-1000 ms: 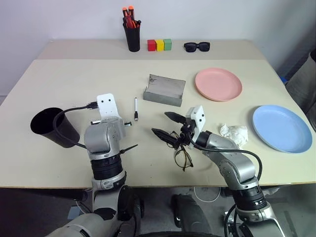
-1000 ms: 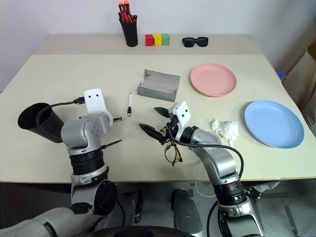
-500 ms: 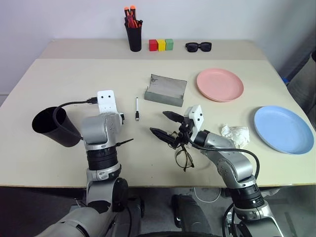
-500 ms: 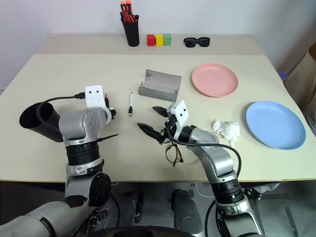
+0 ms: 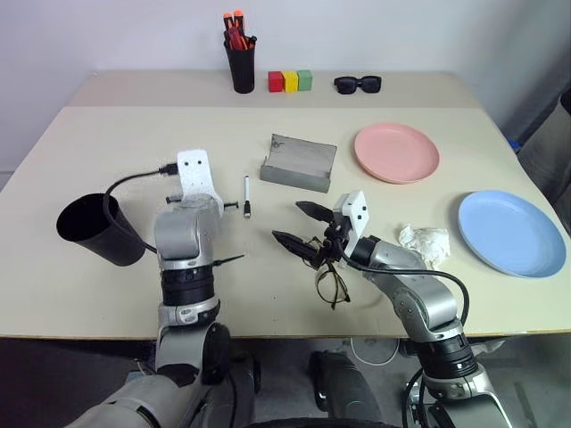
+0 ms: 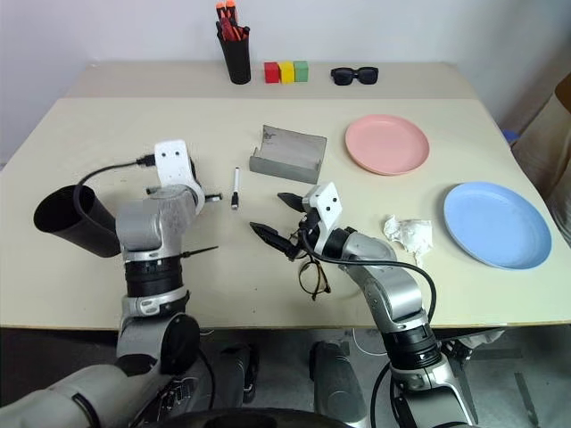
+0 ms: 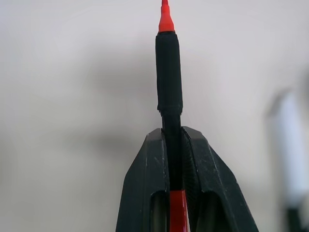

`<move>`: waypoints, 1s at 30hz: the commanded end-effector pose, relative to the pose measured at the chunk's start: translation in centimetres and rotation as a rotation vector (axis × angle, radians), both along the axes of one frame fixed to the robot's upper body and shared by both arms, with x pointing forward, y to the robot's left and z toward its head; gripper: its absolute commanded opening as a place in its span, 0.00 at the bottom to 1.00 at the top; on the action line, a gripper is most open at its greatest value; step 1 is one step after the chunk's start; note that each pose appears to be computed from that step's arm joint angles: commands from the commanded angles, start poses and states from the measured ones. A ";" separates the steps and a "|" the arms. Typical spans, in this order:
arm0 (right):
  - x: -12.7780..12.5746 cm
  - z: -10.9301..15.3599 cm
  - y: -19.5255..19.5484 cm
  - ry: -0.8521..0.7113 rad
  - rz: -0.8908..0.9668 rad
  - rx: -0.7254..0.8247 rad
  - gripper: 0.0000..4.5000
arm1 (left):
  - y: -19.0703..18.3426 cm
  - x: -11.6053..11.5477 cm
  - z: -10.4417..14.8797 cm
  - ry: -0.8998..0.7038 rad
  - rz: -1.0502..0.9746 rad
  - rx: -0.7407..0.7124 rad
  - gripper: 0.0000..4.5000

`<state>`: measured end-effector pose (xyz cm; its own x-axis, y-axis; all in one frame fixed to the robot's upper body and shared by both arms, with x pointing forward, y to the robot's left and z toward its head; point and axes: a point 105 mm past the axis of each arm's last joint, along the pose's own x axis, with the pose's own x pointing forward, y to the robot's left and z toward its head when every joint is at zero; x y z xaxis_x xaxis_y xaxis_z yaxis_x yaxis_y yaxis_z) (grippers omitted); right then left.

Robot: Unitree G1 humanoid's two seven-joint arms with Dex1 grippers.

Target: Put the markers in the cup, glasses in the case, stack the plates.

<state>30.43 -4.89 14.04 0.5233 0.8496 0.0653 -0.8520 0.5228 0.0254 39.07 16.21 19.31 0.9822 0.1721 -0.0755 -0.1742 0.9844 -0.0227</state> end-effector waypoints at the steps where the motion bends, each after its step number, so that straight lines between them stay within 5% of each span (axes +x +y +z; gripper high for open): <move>1: 0.1 1.4 -0.1 -0.052 0.011 0.023 1.00 | 1.6 -3.3 8.2 -0.482 0.039 0.058 0.01; 6: 0.0 1.5 -0.2 -0.052 0.022 0.026 1.00 | 6.5 -8.7 11.0 -0.718 0.336 0.311 0.01; 11: -1.9 3.0 0.7 -0.010 0.177 0.133 1.00 | 10.1 -12.4 9.2 -0.700 0.518 0.406 0.01; 28: -1.4 3.3 1.2 -0.039 0.190 0.127 1.00 | 11.9 -13.6 2.9 -0.545 0.555 0.328 0.01; 30: -1.4 3.2 1.1 -0.039 0.184 0.126 1.00 | 12.1 -13.7 2.4 -0.528 0.571 0.318 0.20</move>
